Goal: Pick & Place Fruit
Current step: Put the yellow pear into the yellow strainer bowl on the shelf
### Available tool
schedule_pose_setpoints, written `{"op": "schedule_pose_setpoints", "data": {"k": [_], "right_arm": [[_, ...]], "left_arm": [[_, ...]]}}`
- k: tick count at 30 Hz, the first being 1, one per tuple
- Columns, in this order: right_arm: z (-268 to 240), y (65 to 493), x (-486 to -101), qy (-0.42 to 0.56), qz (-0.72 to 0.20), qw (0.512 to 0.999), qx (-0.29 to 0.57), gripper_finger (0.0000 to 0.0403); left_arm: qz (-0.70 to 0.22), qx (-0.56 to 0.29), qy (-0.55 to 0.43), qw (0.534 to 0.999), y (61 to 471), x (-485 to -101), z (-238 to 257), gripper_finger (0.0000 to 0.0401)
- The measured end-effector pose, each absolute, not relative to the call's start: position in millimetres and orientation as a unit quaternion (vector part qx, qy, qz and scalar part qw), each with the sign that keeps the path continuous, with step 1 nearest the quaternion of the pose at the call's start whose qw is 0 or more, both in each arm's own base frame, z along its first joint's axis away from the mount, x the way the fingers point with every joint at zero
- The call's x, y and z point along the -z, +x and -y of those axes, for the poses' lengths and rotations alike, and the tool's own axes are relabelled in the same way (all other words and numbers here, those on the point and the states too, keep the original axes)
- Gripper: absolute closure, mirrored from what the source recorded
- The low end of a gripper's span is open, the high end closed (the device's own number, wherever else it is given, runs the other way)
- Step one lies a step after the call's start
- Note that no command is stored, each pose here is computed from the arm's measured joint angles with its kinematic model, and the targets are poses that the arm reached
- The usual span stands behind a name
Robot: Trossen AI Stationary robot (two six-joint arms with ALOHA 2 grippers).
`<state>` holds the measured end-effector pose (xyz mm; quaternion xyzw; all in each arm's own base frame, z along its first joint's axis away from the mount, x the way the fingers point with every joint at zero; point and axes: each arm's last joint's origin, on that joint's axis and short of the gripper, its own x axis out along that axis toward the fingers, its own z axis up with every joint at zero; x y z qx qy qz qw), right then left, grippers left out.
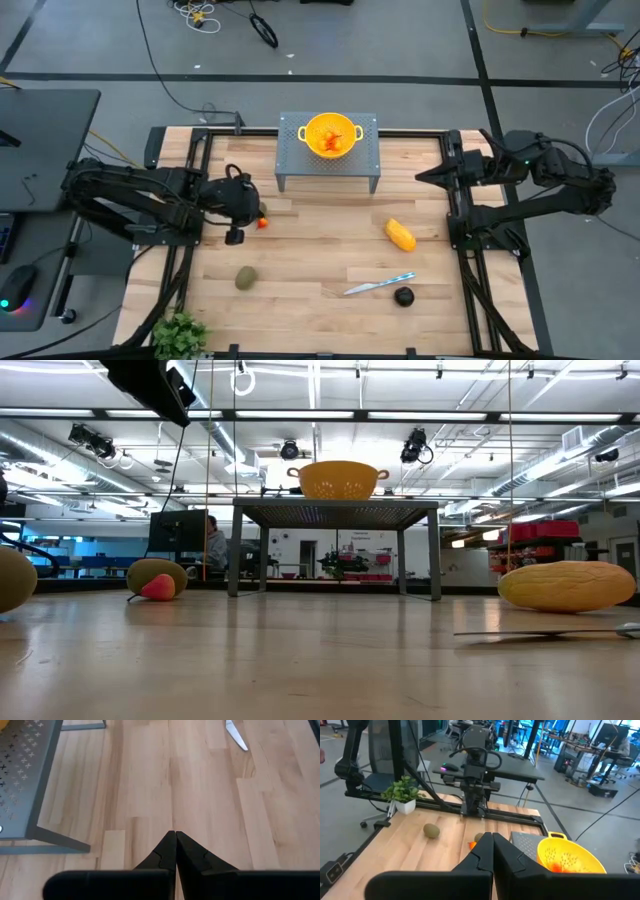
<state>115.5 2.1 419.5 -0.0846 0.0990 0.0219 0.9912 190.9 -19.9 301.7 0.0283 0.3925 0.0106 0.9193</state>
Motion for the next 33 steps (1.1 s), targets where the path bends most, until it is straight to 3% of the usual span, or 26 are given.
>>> {"op": "schedule_pose_setpoints", "data": {"k": [9,20,33], "right_arm": [[-2.0,113.8,-417.2,-0.06,-0.111,0.992,-0.02,0.0402],[-0.7,110.5,-395.3,-0.021,-0.231,0.973,0.005,0.0402],[-0.7,110.5,-394.5,-0.018,-0.236,0.972,0.005,0.0402]], "left_arm": [[-0.391,-0.013,0.028,0.92,191.0,-301.8,19.8,0.0394],[-0.391,-0.02,0.03,0.92,191.1,-301.9,19.4,0.0394],[-0.389,-0.023,0.023,0.921,191.4,-302.2,19.4,0.0388]]}}
